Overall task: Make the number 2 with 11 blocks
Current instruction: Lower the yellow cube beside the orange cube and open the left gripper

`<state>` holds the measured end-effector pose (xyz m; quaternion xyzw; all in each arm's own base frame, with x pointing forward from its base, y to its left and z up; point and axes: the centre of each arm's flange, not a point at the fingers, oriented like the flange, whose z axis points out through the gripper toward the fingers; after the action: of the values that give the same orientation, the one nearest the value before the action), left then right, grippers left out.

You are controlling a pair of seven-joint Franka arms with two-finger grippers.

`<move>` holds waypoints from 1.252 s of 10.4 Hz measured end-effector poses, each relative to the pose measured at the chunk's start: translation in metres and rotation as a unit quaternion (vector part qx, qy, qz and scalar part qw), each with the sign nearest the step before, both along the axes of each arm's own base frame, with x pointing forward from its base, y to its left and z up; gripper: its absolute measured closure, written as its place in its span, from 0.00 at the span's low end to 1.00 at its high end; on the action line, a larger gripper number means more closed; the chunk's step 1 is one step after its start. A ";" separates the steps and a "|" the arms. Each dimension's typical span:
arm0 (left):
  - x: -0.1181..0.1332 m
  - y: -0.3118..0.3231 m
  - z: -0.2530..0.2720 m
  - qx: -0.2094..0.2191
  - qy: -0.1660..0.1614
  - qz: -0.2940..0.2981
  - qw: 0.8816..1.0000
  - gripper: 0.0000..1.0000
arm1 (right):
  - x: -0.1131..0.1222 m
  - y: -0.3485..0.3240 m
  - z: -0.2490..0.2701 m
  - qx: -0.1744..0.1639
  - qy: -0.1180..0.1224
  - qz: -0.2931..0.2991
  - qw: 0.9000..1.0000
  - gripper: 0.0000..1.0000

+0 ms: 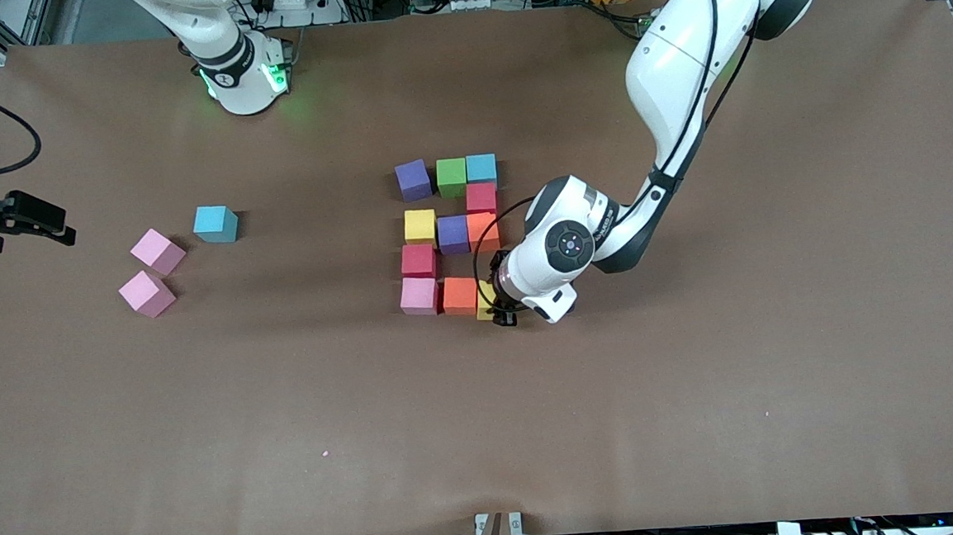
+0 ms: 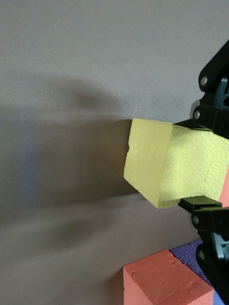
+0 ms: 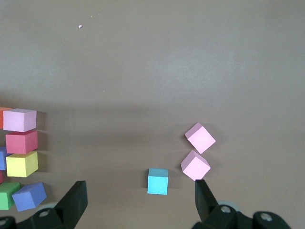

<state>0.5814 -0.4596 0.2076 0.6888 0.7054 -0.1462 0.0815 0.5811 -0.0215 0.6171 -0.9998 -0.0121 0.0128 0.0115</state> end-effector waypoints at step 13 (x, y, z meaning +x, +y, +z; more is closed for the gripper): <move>-0.010 -0.012 -0.009 -0.001 0.004 -0.004 1.000 0.11 | 0.001 0.012 -0.003 0.001 0.003 0.011 1.000 0.00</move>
<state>0.5711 -0.4719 0.1989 0.6912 0.7024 -0.1502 0.0789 0.5819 -0.0090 0.6145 -0.9995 -0.0231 0.0162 0.0120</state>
